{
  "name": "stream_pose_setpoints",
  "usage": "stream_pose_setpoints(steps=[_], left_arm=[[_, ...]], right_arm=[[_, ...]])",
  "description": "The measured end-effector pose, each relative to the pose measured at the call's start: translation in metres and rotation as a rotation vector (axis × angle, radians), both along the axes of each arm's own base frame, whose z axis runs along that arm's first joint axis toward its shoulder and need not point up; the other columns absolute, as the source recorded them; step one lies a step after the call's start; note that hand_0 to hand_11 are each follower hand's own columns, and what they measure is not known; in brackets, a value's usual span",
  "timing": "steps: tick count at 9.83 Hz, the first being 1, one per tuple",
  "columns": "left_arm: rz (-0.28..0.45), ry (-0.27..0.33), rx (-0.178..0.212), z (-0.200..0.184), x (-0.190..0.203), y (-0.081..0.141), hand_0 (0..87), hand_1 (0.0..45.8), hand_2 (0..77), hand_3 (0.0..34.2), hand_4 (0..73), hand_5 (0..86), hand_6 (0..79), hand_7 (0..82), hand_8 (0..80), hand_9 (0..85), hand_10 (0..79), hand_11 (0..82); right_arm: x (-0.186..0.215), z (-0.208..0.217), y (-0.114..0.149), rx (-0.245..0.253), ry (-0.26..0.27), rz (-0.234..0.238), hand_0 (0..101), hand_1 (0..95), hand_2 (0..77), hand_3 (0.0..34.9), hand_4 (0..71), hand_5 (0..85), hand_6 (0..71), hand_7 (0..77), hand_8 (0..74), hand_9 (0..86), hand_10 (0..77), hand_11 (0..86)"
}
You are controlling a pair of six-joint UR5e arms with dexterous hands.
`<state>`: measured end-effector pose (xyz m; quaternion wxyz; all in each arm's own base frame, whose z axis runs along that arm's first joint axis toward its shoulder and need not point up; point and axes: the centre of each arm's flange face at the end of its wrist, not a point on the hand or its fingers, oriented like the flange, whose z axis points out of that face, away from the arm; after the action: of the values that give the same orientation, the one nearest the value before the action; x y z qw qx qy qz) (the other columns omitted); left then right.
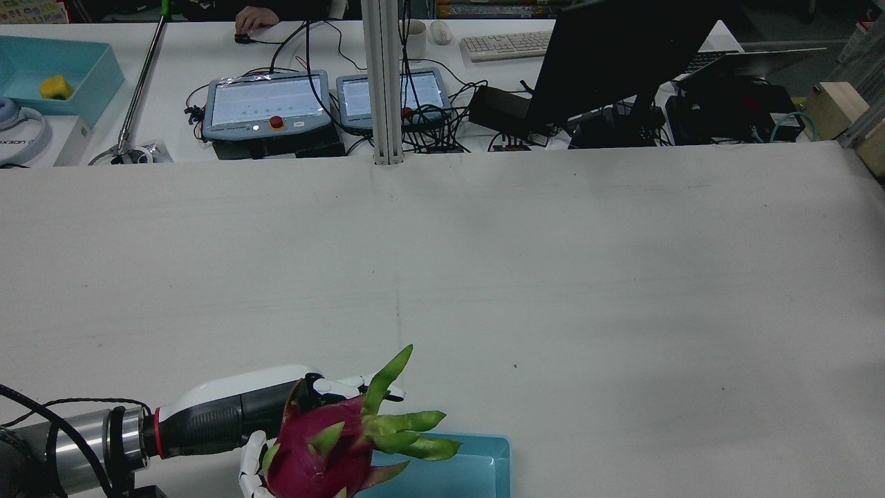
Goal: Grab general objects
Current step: 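Lower the dragon fruit into the tray and open the left hand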
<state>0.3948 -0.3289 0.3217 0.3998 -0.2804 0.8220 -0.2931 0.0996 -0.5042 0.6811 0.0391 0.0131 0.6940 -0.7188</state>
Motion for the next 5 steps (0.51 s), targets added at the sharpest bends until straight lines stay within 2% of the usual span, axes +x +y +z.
stream_pose_setpoints(steps=[1, 2, 3, 4, 5], left_arm=[[0.013, 0.015, 0.01, 0.0, 0.005, 0.003, 54.3, 0.0, 30.5, 0.0, 22.9, 52.4, 0.0, 13.1, 1.1, 1.6, 0.0, 1.1], [0.029, 0.024, 0.018, 0.0, 0.01, 0.009, 54.3, 0.0, 30.5, 0.0, 22.9, 52.4, 0.0, 13.1, 1.1, 1.6, 0.0, 1.1], [0.041, 0.031, 0.025, -0.001, 0.013, 0.013, 52.6, 0.0, 24.0, 0.0, 24.5, 40.9, 0.0, 4.4, 1.1, 1.1, 0.0, 1.1], [0.047, 0.037, 0.03, -0.001, 0.015, 0.016, 52.4, 0.0, 20.2, 2.6, 18.0, 34.9, 0.0, 4.4, 1.1, 1.1, 0.0, 1.1], [0.049, 0.04, 0.033, -0.001, 0.016, 0.017, 52.4, 0.0, 20.2, 2.6, 18.0, 34.9, 0.0, 4.4, 1.1, 1.1, 0.0, 1.1]], right_arm=[[0.0, 0.0, 0.0, 0.0, 0.0, 0.0, 0, 4.9, 1.6, 0.0, 0.0, 0.0, 0.0, 0.0, 0.0, 1.6, 0.0, 1.1], [0.0, 0.0, 0.0, 0.0, 0.0, 0.0, 0, 4.9, 1.6, 0.0, 0.0, 0.0, 0.0, 0.0, 0.0, 1.6, 0.0, 1.1], [0.0, 0.0, 0.0, 0.0, 0.0, 0.0, 0, 4.9, 1.6, 0.0, 0.0, 0.0, 0.0, 0.0, 0.0, 1.6, 0.0, 1.1], [0.0, 0.0, 0.0, 0.0, 0.0, 0.0, 0, 4.9, 1.6, 0.0, 0.0, 0.0, 0.0, 0.0, 0.0, 1.6, 0.0, 1.1], [0.0, 0.0, 0.0, 0.0, 0.0, 0.0, 0, 4.9, 1.6, 0.0, 0.0, 0.0, 0.0, 0.0, 0.0, 1.6, 0.0, 1.1]])
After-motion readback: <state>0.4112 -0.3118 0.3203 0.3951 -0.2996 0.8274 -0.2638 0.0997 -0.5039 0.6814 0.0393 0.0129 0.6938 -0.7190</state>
